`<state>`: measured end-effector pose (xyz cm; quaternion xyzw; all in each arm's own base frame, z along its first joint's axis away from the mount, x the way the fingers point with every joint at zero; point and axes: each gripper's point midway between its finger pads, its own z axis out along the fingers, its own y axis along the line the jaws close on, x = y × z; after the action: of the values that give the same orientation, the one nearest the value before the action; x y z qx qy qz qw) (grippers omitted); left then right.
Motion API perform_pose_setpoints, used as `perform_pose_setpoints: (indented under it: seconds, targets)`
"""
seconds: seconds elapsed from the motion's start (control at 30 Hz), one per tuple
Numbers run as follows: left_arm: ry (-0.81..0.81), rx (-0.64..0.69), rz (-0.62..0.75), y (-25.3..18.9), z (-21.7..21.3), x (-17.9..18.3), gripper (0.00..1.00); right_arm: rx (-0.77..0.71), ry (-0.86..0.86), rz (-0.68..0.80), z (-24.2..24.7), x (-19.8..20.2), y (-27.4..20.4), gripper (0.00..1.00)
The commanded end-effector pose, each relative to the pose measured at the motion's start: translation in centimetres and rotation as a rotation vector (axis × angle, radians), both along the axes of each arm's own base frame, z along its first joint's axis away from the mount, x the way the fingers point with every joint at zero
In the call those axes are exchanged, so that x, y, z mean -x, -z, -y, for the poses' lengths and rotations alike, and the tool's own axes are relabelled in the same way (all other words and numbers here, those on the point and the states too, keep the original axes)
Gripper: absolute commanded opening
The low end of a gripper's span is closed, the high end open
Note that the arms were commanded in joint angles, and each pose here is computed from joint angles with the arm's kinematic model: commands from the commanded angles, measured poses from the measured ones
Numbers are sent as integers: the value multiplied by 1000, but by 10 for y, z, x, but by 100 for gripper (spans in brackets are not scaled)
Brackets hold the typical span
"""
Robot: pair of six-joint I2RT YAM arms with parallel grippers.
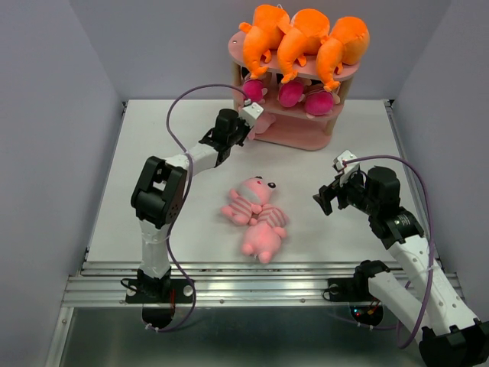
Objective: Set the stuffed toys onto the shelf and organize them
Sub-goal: Place the stuffed toy onto shelf
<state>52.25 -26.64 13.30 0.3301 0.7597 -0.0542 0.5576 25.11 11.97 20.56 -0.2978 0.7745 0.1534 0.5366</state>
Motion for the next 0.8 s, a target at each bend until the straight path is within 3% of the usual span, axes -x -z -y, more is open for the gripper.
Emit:
perform_pose_setpoints:
  seconds: [0.0,0.47,0.77]
  targets:
    - [-61,55,63,-21,-9,-5,0,-1,14,58,3,-6,-14,100]
    - [-341,87,241,-48,-45,-42,0,7,18,54,4,-7,-12,100]
    - [-338,64,337,-54,-37,-36,0,11,20,53,4,-8,-11,100]
